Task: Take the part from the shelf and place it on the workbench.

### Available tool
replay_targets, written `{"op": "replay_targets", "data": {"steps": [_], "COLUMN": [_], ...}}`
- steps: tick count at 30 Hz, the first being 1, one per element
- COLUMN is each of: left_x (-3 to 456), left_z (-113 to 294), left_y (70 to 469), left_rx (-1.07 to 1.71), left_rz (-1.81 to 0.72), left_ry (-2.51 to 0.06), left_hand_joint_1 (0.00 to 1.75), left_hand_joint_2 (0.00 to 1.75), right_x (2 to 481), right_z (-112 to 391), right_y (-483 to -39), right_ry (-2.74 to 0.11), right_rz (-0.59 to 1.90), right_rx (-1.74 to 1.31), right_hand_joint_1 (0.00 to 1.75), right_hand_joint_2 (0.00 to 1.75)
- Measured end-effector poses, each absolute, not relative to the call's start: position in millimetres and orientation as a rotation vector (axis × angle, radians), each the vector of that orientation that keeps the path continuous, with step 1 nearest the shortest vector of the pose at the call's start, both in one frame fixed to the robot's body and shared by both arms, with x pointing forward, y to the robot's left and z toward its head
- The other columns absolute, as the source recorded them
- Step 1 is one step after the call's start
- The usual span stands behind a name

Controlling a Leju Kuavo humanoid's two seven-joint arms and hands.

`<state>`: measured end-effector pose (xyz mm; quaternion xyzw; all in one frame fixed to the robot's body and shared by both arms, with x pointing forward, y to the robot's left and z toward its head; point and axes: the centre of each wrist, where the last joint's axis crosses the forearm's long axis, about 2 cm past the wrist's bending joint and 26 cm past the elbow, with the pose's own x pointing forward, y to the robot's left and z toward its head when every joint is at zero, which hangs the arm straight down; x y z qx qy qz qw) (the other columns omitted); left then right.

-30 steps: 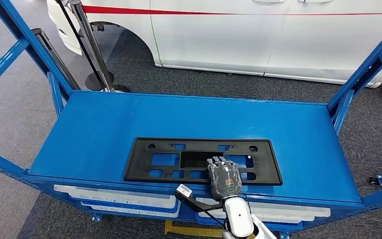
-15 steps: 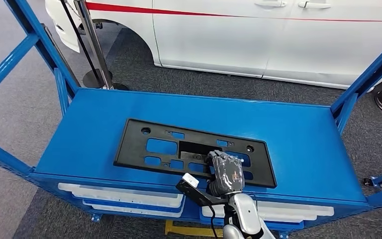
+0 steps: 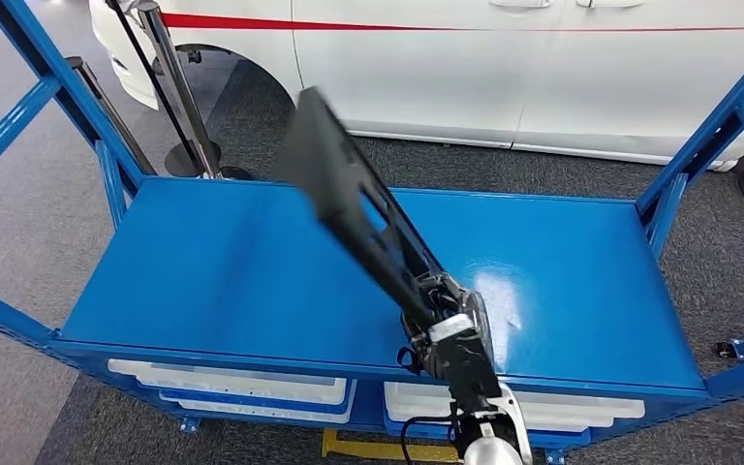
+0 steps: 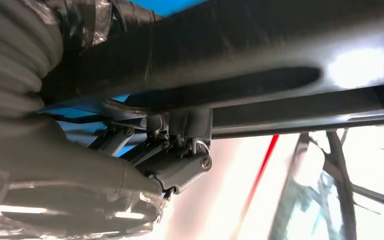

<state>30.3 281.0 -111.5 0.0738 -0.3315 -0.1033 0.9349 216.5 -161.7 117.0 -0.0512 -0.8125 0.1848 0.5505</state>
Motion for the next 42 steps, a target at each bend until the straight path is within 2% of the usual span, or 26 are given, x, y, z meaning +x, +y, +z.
{"op": "replay_targets", "data": {"steps": [6,9,12,31,42], "left_x": [26.5,23.2,21.1,22.5,22.0], "left_z": [-111.7,-111.8,-111.7,-111.1,-110.9], "left_y": [278.2,275.0,270.8,263.9,266.1], "left_rx": [0.165,0.167,0.163,0.155,0.163], "left_rz": [-0.165,-0.139,-0.126,-0.1,-0.087], "left_ry": [-0.673,-0.676,-0.676,-0.676,-0.667], "left_hand_joint_1": [0.0,0.0,0.0,0.0,0.0], "left_hand_joint_2": [0.0,0.0,0.0,0.0,0.0], "right_x": [189.2,171.8,160.0,141.8,136.2], "right_z": [156.8,169.2,175.8,176.1,164.5], "right_y": [-166.7,-175.8,-182.8,-196.4,-196.3], "right_ry": [-2.068,-2.139,-2.157,-2.165,-2.138], "right_rz": [0.137,-0.045,-0.127,-0.153,-0.118], "right_rx": [0.122,0.187,0.214,0.101,0.163], "right_hand_joint_1": [1.75,1.75,1.75,1.75,1.75], "right_hand_joint_2": [1.75,1.75,1.75,1.75,1.75]}}
